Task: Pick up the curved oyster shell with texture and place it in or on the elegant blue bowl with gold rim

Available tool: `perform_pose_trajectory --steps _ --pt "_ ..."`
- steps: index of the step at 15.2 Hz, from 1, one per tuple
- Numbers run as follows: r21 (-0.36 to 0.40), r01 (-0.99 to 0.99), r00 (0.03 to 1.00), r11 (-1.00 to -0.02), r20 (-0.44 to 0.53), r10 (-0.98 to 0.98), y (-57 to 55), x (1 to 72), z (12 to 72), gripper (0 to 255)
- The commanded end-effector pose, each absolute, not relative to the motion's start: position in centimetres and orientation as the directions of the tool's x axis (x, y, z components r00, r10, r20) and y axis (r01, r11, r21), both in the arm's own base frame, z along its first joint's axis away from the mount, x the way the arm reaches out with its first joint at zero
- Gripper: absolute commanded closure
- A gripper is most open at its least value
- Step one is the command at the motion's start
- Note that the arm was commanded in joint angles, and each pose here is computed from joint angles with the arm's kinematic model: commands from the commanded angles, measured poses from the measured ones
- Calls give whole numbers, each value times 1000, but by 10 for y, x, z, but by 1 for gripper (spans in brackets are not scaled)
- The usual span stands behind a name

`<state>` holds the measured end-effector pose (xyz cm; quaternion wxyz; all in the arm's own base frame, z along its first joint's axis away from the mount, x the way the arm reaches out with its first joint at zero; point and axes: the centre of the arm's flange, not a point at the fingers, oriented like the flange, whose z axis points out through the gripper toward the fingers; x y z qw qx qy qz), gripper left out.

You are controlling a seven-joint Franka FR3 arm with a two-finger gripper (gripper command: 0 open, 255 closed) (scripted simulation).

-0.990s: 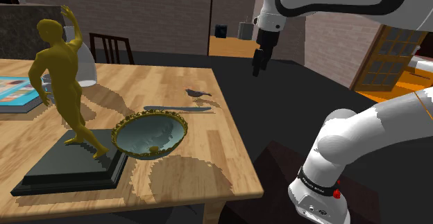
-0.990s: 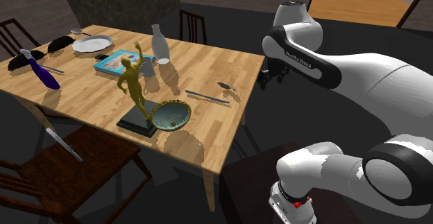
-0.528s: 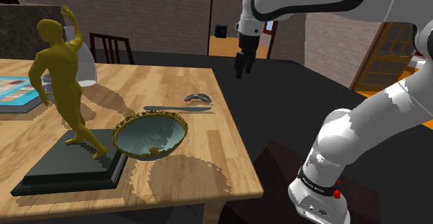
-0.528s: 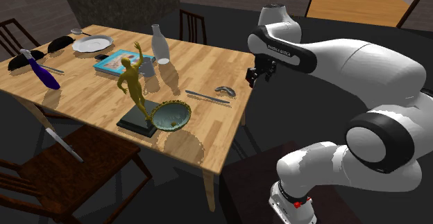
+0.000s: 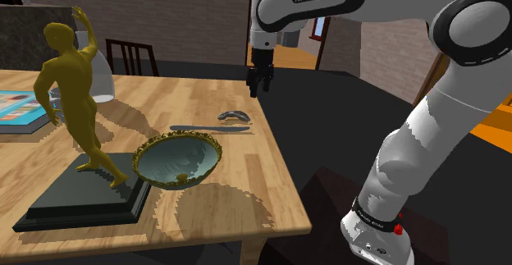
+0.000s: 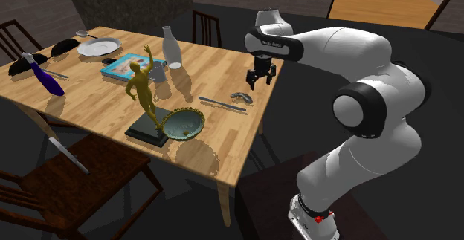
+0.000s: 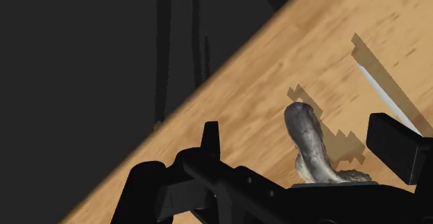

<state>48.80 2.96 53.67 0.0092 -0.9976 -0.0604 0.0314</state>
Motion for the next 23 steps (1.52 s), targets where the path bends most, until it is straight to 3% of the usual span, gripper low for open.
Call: perform_pose_trajectory --steps 1,6,14,21,22,23 --pt "-34 120 989 -992 -77 122 37 513 526 0" --pt "-58 120 986 -991 -111 126 55 568 500 0" --pt "-58 120 986 -991 -111 126 57 563 460 0" --pt "-58 120 986 -991 -111 126 57 563 460 0" --pt "-58 120 986 -991 -111 126 57 563 460 255" --pt "-58 120 986 -991 -111 126 57 563 460 255"
